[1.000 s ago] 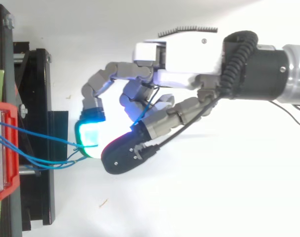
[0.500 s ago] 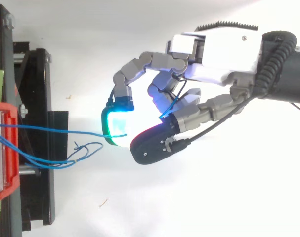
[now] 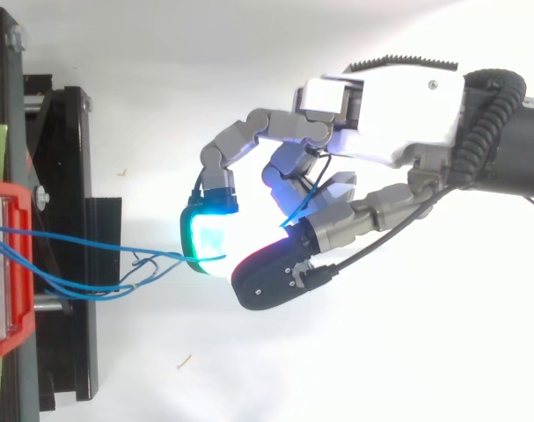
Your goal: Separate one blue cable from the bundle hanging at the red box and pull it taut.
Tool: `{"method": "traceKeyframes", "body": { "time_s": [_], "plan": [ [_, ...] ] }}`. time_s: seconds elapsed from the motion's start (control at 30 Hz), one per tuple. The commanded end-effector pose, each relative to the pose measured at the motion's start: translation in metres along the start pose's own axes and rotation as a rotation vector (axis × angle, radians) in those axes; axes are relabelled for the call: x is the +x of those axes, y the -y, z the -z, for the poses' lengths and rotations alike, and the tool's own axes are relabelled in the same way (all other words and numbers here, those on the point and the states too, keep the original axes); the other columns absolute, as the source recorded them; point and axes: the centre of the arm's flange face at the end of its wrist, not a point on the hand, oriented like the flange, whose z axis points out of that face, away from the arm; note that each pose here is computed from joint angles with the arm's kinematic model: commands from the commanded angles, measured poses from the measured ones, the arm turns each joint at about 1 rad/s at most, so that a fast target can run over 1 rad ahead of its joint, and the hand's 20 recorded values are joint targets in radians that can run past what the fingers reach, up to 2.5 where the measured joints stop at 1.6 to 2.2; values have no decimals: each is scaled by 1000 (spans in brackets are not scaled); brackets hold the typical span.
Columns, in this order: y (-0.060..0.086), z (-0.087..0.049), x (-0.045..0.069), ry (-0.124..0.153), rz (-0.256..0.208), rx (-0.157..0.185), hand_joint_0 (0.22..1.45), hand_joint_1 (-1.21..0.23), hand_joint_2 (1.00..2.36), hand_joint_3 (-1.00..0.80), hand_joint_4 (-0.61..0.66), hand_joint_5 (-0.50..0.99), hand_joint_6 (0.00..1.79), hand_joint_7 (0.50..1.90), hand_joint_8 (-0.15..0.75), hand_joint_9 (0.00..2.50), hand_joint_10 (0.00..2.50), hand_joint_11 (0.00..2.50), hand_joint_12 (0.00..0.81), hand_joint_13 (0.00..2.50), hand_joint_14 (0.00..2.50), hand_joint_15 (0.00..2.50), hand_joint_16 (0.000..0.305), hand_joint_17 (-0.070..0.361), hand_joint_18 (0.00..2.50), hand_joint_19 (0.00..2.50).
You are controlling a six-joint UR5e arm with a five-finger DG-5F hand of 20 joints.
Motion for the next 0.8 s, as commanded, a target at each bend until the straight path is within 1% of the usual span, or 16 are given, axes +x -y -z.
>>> {"method": "traceKeyframes", "body": {
  "time_s": [0.0,0.07,0.1,0.27,0.53,0.67,0.77],
  "plan": [
    [0,0,0,0,0,1,618,-676,1026,-89,15,-167,880,1065,287,917,1434,1549,369,819,2007,1500,38,87,1219,1529],
    [0,0,0,0,0,-1,619,-677,1026,-90,16,-167,880,1065,290,916,1430,1572,369,819,2006,1502,38,85,1219,1532],
    [0,0,0,0,0,1,618,-677,1026,-88,16,-167,880,1065,281,914,1432,1553,375,820,2004,1503,38,85,1219,1523],
    [0,0,-1,1,0,0,620,-678,1026,-92,14,-167,880,1057,292,919,1427,1525,367,827,1989,1445,37,84,1219,1529],
    [0,0,0,0,0,-1,621,-679,1026,-91,11,-166,880,1058,285,931,1393,1581,367,850,1935,1524,37,84,1230,1539],
    [0,0,-1,1,0,1,621,-680,1026,-87,11,-166,880,1057,277,932,1409,1548,368,850,1950,1519,37,83,1230,1552],
    [0,0,-1,1,0,1,623,-681,1025,-94,7,-166,880,1057,283,930,1405,1567,365,847,1937,1514,37,84,1221,1536]
  ]
}}
